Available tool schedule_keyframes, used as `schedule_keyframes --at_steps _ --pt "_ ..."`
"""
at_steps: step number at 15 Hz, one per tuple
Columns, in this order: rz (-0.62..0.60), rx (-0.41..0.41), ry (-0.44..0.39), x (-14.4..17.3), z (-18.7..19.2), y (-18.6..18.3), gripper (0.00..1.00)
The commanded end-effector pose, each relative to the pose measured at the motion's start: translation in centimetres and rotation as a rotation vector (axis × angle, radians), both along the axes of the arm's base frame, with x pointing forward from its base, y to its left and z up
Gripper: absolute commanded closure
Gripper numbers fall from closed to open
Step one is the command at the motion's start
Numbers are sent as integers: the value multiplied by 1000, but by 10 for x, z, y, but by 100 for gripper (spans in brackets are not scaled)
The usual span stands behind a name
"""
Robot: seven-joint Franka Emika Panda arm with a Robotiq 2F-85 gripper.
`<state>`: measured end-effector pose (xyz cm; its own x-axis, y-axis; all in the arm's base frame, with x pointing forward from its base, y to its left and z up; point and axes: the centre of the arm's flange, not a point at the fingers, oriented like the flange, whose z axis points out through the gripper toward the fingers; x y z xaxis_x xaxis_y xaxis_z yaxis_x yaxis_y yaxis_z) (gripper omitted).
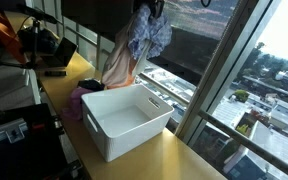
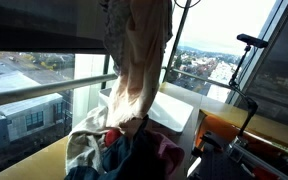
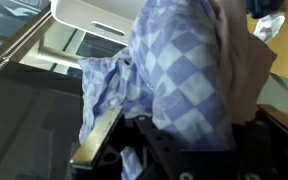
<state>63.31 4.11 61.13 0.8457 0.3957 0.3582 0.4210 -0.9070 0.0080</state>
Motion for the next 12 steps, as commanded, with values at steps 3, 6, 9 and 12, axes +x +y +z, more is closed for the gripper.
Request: schedule_keyframes --at_steps 3,6,9,12 --pt "-98 69 -40 4 63 -120 100" --pt "-97 65 3 0 6 -130 100" --pt "-76 73 107 6 -66 -116 100" --pt "-65 70 193 14 -136 -100 100"
